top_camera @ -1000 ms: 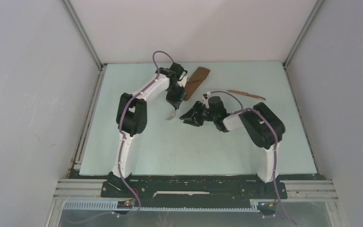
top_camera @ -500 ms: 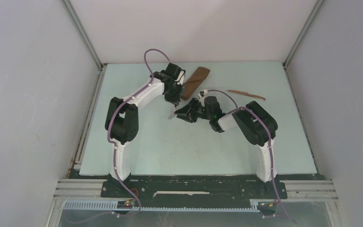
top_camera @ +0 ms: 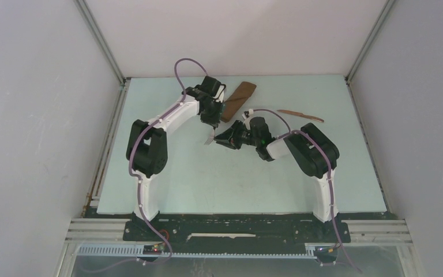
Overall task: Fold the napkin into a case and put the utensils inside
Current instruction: Pass from the left arm to the right
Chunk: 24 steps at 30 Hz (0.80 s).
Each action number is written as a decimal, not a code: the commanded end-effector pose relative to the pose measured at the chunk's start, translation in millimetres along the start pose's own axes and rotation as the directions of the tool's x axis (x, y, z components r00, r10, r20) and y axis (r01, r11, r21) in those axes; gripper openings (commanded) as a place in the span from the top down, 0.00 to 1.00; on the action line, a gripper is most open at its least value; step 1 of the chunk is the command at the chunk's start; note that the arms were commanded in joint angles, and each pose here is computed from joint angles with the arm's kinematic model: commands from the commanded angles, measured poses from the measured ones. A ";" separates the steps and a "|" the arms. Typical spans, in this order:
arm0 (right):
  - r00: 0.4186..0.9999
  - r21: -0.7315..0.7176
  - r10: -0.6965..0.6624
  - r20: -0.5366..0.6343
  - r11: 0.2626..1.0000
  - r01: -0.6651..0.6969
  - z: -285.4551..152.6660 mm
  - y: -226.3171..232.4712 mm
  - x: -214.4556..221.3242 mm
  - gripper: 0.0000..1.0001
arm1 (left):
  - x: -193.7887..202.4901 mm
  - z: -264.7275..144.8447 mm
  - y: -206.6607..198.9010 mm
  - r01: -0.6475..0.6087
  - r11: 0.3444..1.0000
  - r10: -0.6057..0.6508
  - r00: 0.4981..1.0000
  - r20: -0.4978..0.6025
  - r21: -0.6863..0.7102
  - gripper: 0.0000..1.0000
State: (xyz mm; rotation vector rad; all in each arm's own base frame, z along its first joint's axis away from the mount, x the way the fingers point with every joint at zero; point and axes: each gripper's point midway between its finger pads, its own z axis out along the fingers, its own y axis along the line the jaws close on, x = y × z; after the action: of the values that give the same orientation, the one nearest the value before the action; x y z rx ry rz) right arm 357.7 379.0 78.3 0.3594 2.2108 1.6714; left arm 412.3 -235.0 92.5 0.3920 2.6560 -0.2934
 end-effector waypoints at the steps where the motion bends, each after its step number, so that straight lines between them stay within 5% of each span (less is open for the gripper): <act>1: 0.998 -0.028 -0.067 0.007 0.997 0.067 2.4 9.8 -6.8 0.63 | -12.3 -24.2 -6.6 -0.024 1.000 0.023 0.997 0.067 0.017 1.00; 24: 0.977 -0.055 -0.187 -0.098 0.982 0.182 0.0 8.4 -3.0 0.62 | 4.4 -31.6 -29.7 -0.045 0.983 0.033 0.997 0.069 0.176 1.00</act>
State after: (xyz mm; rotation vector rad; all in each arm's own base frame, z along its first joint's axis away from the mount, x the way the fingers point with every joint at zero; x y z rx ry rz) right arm 360.4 373.2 83.0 0.1637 2.2166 1.6778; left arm 383.6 -234.8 85.8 0.4581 2.6866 -0.3749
